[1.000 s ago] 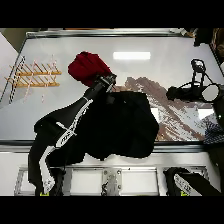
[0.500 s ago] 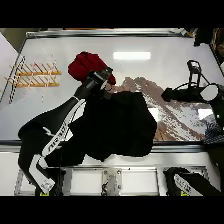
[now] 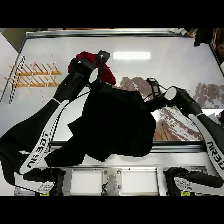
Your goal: Fold the clothes and pants, and hang the long-sleeved shirts on hangers.
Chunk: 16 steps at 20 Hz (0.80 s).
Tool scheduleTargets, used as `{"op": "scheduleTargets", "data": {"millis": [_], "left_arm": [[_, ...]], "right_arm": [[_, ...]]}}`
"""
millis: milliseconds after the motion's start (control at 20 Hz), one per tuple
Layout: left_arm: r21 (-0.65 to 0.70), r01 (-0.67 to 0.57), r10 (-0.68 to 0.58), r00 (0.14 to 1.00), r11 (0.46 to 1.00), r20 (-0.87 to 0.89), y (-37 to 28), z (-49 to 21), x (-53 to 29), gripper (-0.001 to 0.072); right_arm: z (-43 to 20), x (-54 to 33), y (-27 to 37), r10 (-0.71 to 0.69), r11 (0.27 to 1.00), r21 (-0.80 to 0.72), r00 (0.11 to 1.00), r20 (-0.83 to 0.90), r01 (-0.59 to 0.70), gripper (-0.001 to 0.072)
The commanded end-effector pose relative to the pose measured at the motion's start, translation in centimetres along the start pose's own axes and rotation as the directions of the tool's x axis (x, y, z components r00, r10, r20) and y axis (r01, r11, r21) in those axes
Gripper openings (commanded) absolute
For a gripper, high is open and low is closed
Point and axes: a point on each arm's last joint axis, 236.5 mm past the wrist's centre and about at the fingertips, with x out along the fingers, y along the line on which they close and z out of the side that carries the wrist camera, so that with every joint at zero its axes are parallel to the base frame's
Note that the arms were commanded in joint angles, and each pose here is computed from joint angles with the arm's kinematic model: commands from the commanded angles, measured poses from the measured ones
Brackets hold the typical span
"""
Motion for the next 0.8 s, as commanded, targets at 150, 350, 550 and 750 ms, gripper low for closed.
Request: {"op": "scheduleTargets", "data": {"millis": [150,350,550,750], "left_arm": [[0.036,0.023,-0.022,0.999,0.999,-0.039,0.5,-2.8,-5.3,0.0018],[0.003,0.15,-0.149,0.985,0.989,-0.088,-1.9,-7.3,-6.0,0.0018],[-0.022,0.297,-0.298,0.954,0.955,-0.033,-5.8,-6.4,-5.1,0.0018],[-0.05,0.296,-0.293,0.954,0.954,0.064,-4.9,-2.0,-4.5,0.0018]], "right_arm": [[0.8,-5.1,-2.8,-0.058,0.998,0.014,0.996,0.068,0.058,0.0017],[1.6,-14.4,-9.2,-0.19,0.974,0.169,0.95,0.248,0.151,0.0015],[2.9,-17.7,-15.3,-0.309,0.918,0.356,0.881,0.358,0.177,0.0016],[3.9,-17.2,-17.6,-0.344,0.903,0.386,0.858,0.382,0.19,0.0351]]}}
